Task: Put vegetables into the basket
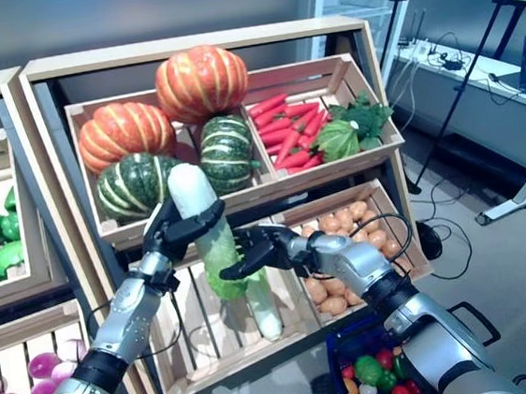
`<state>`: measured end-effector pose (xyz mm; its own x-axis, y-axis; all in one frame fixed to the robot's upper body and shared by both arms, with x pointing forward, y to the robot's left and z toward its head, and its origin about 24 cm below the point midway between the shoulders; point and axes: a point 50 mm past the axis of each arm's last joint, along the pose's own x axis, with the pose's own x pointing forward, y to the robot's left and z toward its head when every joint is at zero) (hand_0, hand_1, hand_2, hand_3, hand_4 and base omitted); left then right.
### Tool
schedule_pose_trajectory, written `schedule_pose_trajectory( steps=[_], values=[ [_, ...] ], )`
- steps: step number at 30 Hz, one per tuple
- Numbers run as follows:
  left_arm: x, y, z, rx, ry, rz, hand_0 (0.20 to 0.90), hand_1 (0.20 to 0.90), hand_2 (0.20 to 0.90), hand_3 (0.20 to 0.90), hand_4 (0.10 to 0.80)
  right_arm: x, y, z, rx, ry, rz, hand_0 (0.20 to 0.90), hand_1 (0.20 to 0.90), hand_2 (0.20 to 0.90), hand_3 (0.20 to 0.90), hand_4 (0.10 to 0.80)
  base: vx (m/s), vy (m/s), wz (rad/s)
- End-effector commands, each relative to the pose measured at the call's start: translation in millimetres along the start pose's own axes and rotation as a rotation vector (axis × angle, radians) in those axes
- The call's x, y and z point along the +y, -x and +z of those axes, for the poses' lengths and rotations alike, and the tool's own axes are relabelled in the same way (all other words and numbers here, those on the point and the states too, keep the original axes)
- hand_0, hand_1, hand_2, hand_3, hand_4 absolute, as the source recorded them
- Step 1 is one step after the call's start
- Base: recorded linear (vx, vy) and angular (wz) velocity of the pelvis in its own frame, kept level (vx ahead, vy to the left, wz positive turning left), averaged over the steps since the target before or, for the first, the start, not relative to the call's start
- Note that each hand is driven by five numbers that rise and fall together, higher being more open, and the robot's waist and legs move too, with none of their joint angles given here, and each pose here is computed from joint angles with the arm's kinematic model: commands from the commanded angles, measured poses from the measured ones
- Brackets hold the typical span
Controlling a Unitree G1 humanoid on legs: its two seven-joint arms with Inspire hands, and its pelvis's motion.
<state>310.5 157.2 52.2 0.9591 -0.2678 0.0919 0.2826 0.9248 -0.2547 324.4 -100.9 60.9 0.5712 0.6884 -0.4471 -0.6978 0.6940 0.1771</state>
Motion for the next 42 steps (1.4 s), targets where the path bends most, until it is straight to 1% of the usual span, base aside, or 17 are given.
schedule_pose_trajectory(
  steps=[1, 9, 11, 12, 14, 19, 20, 21, 24, 31, 36, 40, 41, 42],
  values=[
    [-102, -42, 41, -0.250, 0.163, -0.349, 0.300, 0.300, 0.300, 0.300, 0.400, 98, -45, 99, -0.282, 0.069, 0.330, 0.900, 0.900, 0.900, 0.900, 0.800, 0.017, -0.001, 0.04],
    [-112, -45, 41, -0.224, 0.159, -0.353, 0.300, 0.300, 0.300, 0.300, 0.400, 103, -57, 99, -0.282, 0.033, 0.148, 0.900, 0.900, 0.900, 0.900, 0.800, 0.001, 0.001, 0.01],
    [-114, -46, 41, -0.222, 0.159, -0.351, 0.300, 0.300, 0.300, 0.300, 0.400, 104, -60, 99, -0.285, 0.018, 0.073, 0.900, 0.900, 0.900, 0.900, 0.800, 0.003, 0.003, 0.05],
    [-117, -47, 42, -0.222, 0.156, -0.351, 0.300, 0.300, 0.300, 0.300, 0.400, 104, -63, 99, -0.296, 0.009, -0.005, 0.900, 0.900, 0.900, 0.900, 0.800, 0.000, 0.000, 0.00],
    [-122, -47, 44, -0.221, 0.157, -0.358, 0.300, 0.300, 0.300, 0.300, 0.400, 106, -66, 99, -0.301, -0.012, -0.032, 0.900, 0.900, 0.900, 0.900, 0.800, 0.000, 0.000, 0.00],
    [-129, -48, 46, -0.214, 0.165, -0.385, 0.300, 0.300, 0.300, 0.300, 0.400, 122, -70, 101, -0.324, -0.107, 0.051, 0.900, 0.900, 0.900, 0.900, 0.800, 0.008, 0.002, 0.00],
    [-130, -47, 44, -0.203, 0.161, -0.400, 0.300, 0.300, 0.300, 0.300, 0.400, 128, -72, 102, -0.343, -0.148, 0.094, 0.575, 0.575, 0.575, 0.575, 0.584, 0.045, 0.009, 0.00],
    [-129, -47, 43, -0.200, 0.163, -0.402, 0.300, 0.300, 0.300, 0.300, 0.400, 129, -72, 101, -0.343, -0.152, 0.105, 0.300, 0.300, 0.300, 0.300, 0.400, 0.053, 0.006, 0.01],
    [-128, -44, 40, -0.193, 0.161, -0.408, 0.300, 0.300, 0.300, 0.300, 0.400, 131, -72, 94, -0.330, -0.158, 0.143, 0.300, 0.300, 0.300, 0.300, 0.400, 0.017, -0.003, 0.02],
    [-121, -43, 40, -0.204, 0.127, -0.407, 0.300, 0.300, 0.300, 0.300, 0.400, 119, -67, 93, -0.342, -0.149, 0.137, 0.300, 0.300, 0.300, 0.300, 0.400, 0.003, -0.001, 0.00],
    [-115, -42, 42, -0.206, 0.104, -0.390, 0.300, 0.300, 0.300, 0.300, 0.400, 113, -59, 95, -0.387, -0.142, 0.140, 0.300, 0.300, 0.300, 0.300, 0.400, 0.000, 0.000, 0.00],
    [-111, -40, 40, -0.199, 0.092, -0.376, 0.300, 0.300, 0.300, 0.300, 0.400, 112, -52, 98, -0.430, -0.082, 0.139, 0.300, 0.300, 0.300, 0.300, 0.400, 0.000, 0.000, 0.00],
    [-108, -40, 39, -0.192, 0.084, -0.372, 0.556, 0.556, 0.556, 0.556, 0.571, 111, -49, 99, -0.446, -0.066, 0.139, 0.300, 0.300, 0.300, 0.300, 0.400, 0.000, 0.000, 0.00],
    [-107, -39, 37, -0.187, 0.076, -0.371, 0.900, 0.900, 0.900, 0.900, 0.800, 110, -47, 100, -0.458, -0.054, 0.138, 0.300, 0.300, 0.300, 0.300, 0.400, 0.000, 0.000, 0.00]
  ],
)
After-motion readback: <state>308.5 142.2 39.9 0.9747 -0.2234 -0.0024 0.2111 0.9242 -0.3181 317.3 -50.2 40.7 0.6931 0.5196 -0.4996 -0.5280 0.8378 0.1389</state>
